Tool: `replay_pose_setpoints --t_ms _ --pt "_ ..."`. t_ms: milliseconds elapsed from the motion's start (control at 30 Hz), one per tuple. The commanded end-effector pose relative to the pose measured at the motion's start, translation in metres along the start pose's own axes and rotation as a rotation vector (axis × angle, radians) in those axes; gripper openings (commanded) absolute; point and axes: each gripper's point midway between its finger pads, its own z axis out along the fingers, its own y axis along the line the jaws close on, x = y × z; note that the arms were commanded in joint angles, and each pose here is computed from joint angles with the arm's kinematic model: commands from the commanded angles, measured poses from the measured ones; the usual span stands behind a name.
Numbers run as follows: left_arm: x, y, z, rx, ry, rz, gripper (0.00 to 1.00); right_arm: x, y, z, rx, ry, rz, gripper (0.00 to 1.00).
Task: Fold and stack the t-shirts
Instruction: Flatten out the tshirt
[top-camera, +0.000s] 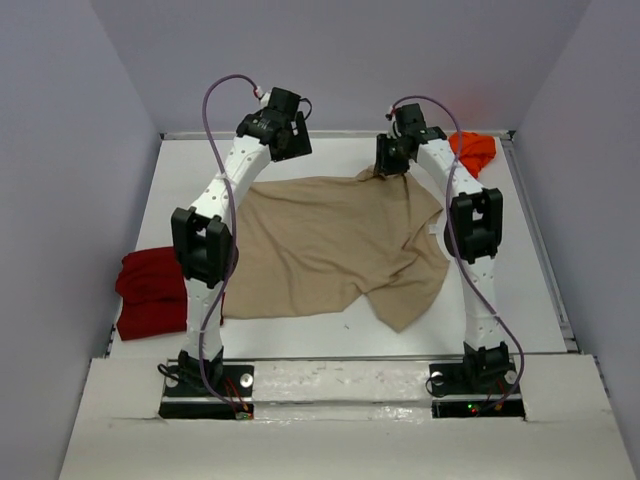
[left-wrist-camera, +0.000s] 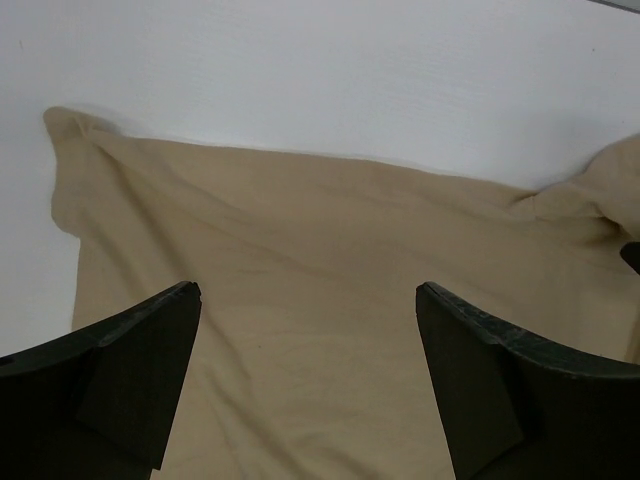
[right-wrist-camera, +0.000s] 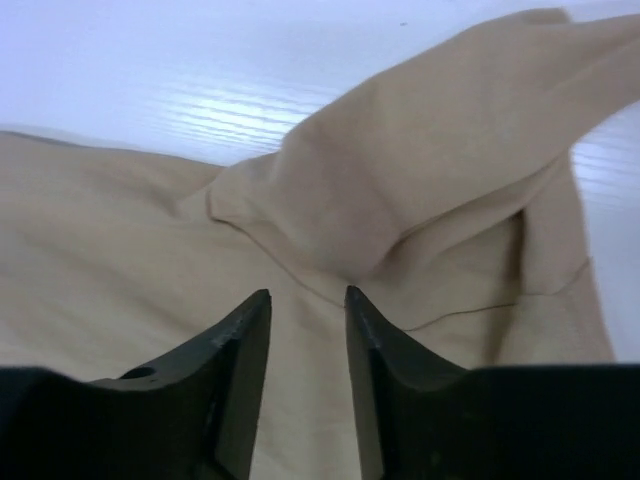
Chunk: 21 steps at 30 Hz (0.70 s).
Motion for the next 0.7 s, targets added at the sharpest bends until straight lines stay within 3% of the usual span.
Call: replay_pose_setpoints --t_ms 0,367,500,667 --pt "-0.006 0.012 -0.011 -0.033 -0.024 0.021 0.99 -0.014 0.048 -0.025 -0.124 -0.027 -0.058 0.49" --pt "-0.004 0.004 -0.012 0.0 -0.014 0.036 0.99 -0.012 0.034 -0.027 -0.045 -0.02 -0.07 0.54" --pt "0.007 0.005 -0.009 -0.01 0.015 0.056 0.99 -0.007 0.02 -0.021 0.028 -0.015 -0.049 0.5" --pt "0.034 0.006 -0.001 0.008 0.081 0.062 0.99 0.002 0.013 -0.009 0.049 0.009 -0.049 0.37"
